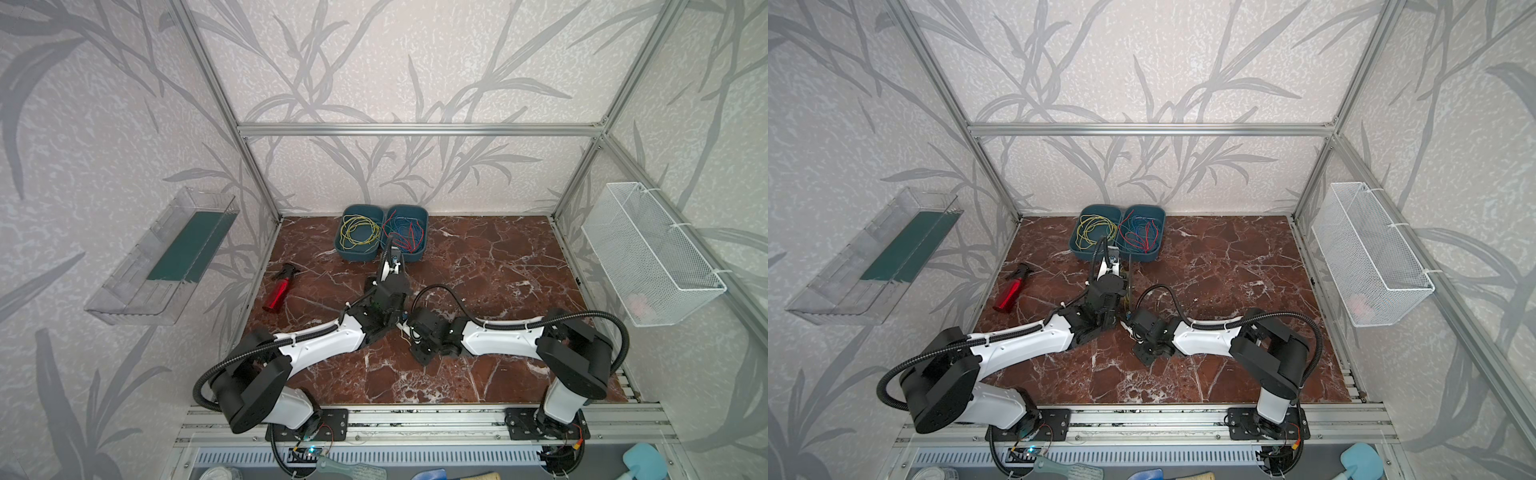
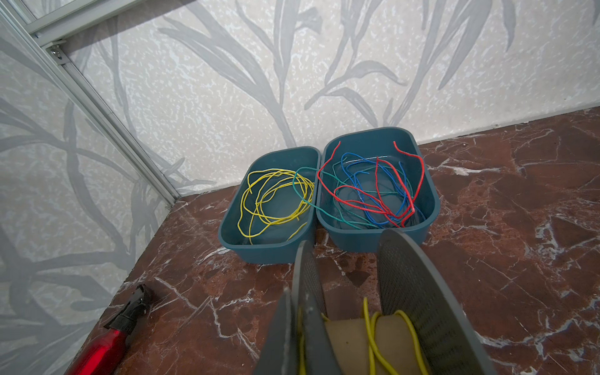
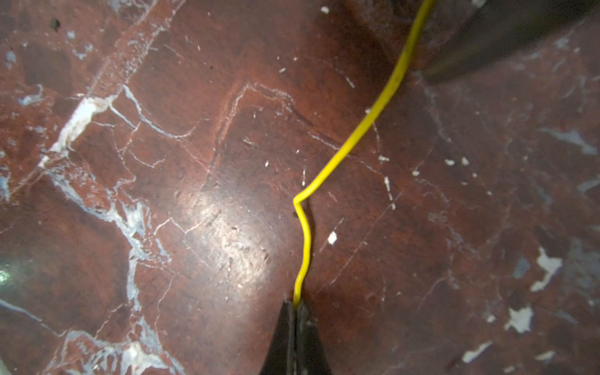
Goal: Wrap the cables
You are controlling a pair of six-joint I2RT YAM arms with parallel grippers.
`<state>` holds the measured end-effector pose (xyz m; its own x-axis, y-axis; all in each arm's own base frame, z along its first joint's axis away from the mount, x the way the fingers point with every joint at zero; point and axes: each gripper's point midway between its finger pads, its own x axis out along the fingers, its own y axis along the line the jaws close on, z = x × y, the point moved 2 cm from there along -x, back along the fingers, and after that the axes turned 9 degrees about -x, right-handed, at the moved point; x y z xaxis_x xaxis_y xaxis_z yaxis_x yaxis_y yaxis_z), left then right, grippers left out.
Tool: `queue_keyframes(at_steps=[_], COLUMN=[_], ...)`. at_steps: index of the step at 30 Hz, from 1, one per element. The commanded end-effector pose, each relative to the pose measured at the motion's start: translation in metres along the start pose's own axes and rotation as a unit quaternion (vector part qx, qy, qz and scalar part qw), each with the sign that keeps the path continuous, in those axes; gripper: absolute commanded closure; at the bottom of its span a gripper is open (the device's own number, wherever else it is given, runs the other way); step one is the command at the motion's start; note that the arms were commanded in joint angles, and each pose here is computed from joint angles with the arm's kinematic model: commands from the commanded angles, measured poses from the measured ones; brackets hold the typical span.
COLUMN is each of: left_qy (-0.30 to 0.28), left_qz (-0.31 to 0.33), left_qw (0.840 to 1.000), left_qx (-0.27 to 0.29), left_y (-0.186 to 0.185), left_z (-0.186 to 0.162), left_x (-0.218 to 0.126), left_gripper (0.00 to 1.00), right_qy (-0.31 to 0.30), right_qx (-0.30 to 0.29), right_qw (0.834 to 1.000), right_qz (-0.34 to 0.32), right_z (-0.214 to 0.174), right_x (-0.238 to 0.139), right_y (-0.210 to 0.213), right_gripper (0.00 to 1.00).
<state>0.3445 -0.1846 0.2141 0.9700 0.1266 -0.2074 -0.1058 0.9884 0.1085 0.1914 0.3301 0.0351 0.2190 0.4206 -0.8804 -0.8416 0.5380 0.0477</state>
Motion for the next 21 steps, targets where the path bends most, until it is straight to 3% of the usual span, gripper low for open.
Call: queue_keyframes(at_steps=[1,10,21], left_qy=[0.013,0.003,-0.007], left_qz=[0.010,0.017,0.016], left_qw=[1.000,1.000,1.000], left_qx=[0.019,0.023,0.015], left_y=[0.009,0.010,0.006], left_z=[-0.011,-0.003,0.014], left_x=[-0.002,0.000,0.009], left_gripper=[1.00,1.00,1.00], right_qy=[0.025,-0.034,-0.034], right_qx=[0.002,0.015,0.034], right_qw=[1.000,0.999,0.994], right_qz=[-0.001,0.033,0.094], right_z=[-0.016,-0.013,-0.064], right_x=[0.004,-0.050,-0.069], right_y=[-0.002,0.010,0.041], right_gripper=[1.00,1.00,1.00])
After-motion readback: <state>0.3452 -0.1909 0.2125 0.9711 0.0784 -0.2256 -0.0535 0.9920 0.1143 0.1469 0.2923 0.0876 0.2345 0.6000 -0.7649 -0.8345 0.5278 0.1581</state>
